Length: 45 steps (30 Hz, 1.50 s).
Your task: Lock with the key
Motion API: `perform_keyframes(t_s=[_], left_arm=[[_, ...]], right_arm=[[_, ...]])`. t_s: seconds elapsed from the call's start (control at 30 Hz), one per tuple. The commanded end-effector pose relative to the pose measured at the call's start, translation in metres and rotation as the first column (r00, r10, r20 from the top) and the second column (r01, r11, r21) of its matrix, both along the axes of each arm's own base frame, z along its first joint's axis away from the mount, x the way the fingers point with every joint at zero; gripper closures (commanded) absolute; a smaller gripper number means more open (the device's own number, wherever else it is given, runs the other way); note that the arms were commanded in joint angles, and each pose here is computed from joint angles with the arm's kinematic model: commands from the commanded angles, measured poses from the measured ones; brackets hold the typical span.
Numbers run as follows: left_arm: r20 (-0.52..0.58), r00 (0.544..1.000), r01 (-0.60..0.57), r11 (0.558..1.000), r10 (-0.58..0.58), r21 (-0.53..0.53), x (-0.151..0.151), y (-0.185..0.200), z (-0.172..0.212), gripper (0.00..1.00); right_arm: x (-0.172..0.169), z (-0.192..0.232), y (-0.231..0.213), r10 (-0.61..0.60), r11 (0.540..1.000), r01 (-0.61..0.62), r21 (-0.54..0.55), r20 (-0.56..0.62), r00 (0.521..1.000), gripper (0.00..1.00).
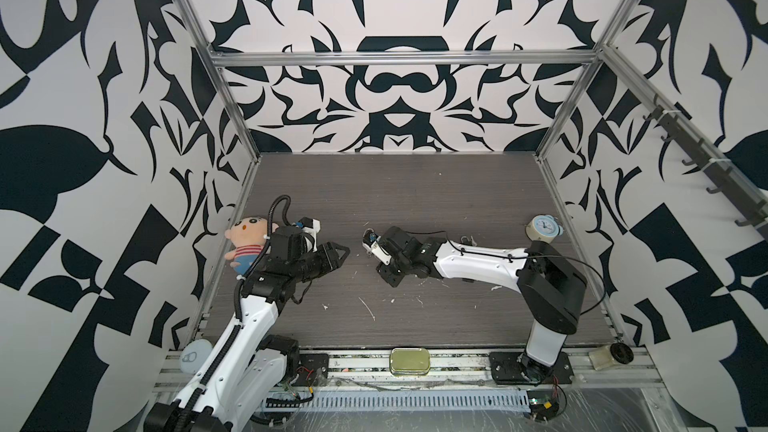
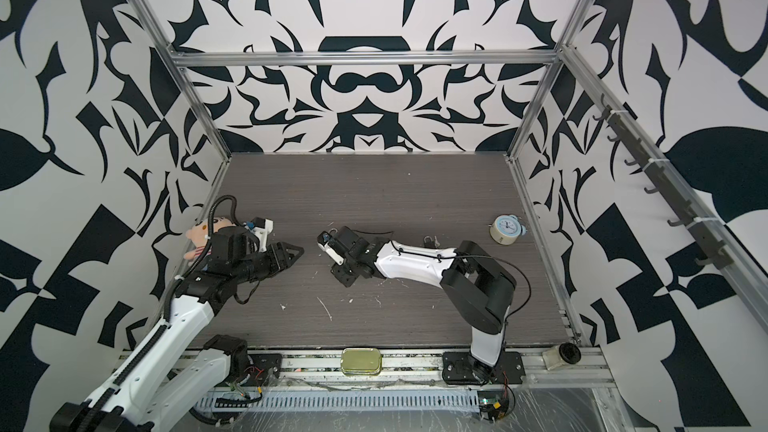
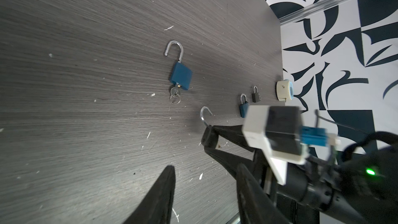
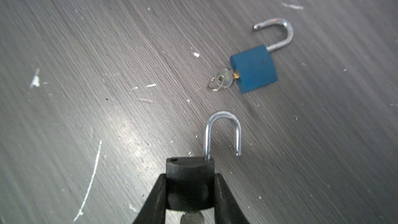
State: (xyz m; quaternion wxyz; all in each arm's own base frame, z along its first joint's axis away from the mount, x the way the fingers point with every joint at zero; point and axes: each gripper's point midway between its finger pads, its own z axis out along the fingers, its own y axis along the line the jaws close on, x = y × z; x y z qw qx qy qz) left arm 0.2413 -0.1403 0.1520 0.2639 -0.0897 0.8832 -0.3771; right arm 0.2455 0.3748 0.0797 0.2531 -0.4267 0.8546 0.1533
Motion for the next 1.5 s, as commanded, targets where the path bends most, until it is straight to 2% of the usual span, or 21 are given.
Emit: perform_keyframes(t_s=[0.0, 0.4, 0.7, 1.03, 1.3, 1.47], left_arm=[[-0.039, 0.999, 0.032, 0.999, -0.033, -0.026, -0.006, -0.005, -0.011, 0.51], [-0.044, 0.988, 0.141, 0.979, -0.148, -0.146, -0.005, -0.042, -0.016, 0.6], [-0.041, 0.974, 0.216, 0.963, -0.225, -0.161, 0.0, -0.072, -0.019, 0.62], [-0.039, 0.965, 0.247, 0.952, -0.258, -0.179, 0.01, -0.089, -0.019, 0.65], [-0.042, 0.96, 0.266, 0.946, -0.277, -0.184, 0.013, -0.098, -0.021, 0.71], [-0.044, 0.957, 0.275, 0.943, -0.288, -0.19, 0.012, -0.102, -0.022, 0.81]], right_arm=[[-0.006, 0.023, 0.002, -0.004, 0.998, 0.004, 0.064, 0.007, 1.0, 1.0], [-0.023, 0.052, 0.0, 0.012, 0.993, -0.014, 0.119, 0.018, 1.0, 1.0], [-0.028, 0.06, 0.006, 0.02, 0.991, -0.024, 0.131, 0.035, 0.999, 1.0], [-0.031, 0.068, 0.006, 0.025, 0.988, -0.032, 0.148, 0.045, 0.999, 1.0], [-0.032, 0.072, 0.008, 0.028, 0.986, -0.036, 0.16, 0.053, 0.998, 1.0], [-0.031, 0.073, 0.008, 0.028, 0.987, -0.036, 0.157, 0.056, 0.998, 1.0]])
